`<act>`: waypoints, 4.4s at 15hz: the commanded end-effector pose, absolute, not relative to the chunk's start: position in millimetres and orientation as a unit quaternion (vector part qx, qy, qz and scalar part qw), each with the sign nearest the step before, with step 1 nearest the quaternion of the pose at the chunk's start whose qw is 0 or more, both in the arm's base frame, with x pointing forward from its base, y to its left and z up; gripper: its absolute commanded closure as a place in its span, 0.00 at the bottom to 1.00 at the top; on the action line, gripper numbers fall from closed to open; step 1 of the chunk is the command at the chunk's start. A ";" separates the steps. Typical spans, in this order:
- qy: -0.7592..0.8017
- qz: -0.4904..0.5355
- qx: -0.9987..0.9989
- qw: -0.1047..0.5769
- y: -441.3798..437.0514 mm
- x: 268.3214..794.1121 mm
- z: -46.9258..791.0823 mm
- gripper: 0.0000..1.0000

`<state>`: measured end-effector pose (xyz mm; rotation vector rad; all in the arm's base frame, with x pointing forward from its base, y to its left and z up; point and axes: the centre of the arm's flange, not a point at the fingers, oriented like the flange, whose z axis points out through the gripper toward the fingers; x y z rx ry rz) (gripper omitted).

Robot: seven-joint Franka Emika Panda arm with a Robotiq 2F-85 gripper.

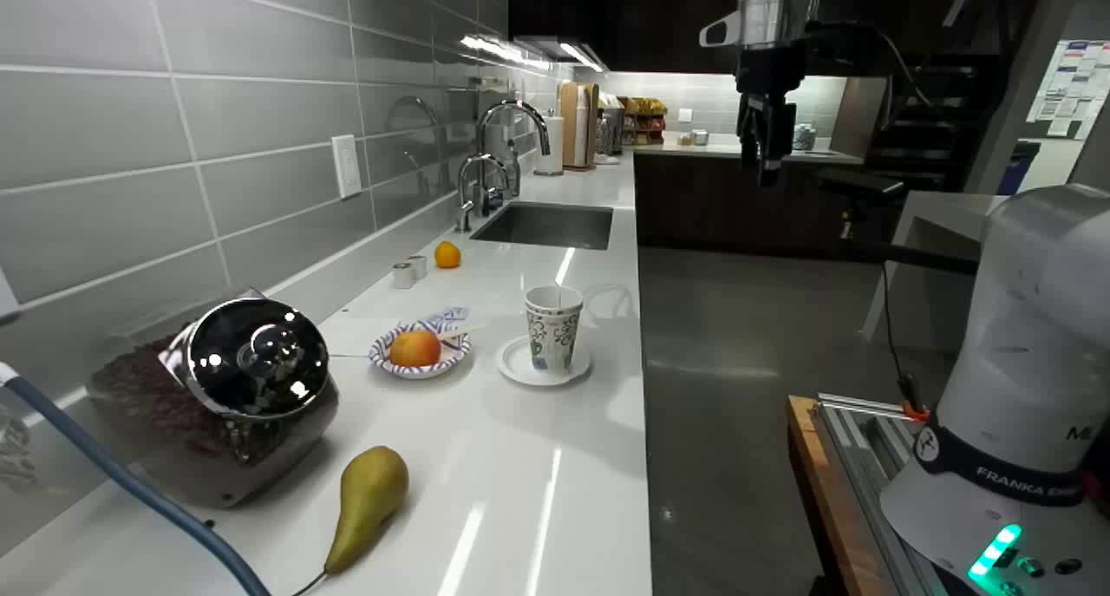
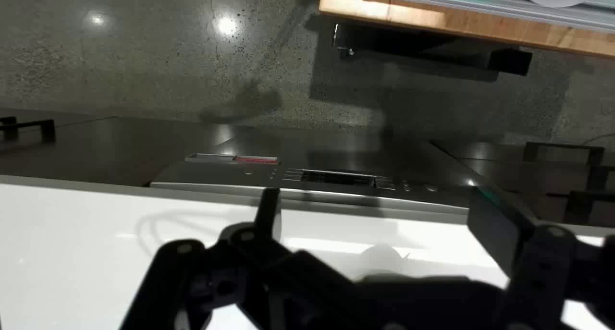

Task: Pick up the spoon and put it in the cup

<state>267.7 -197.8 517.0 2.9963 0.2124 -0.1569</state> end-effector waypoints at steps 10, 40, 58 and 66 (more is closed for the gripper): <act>0.070 -0.052 0.994 0.067 -197.8 267.7 517.0 0.00; 0.063 0.085 0.976 -0.190 -237.3 608.6 369.6 0.00; 0.046 0.032 0.958 -0.281 -219.6 613.7 293.4 0.00; 0.006 0.052 0.951 -0.305 -227.0 631.5 270.6 0.47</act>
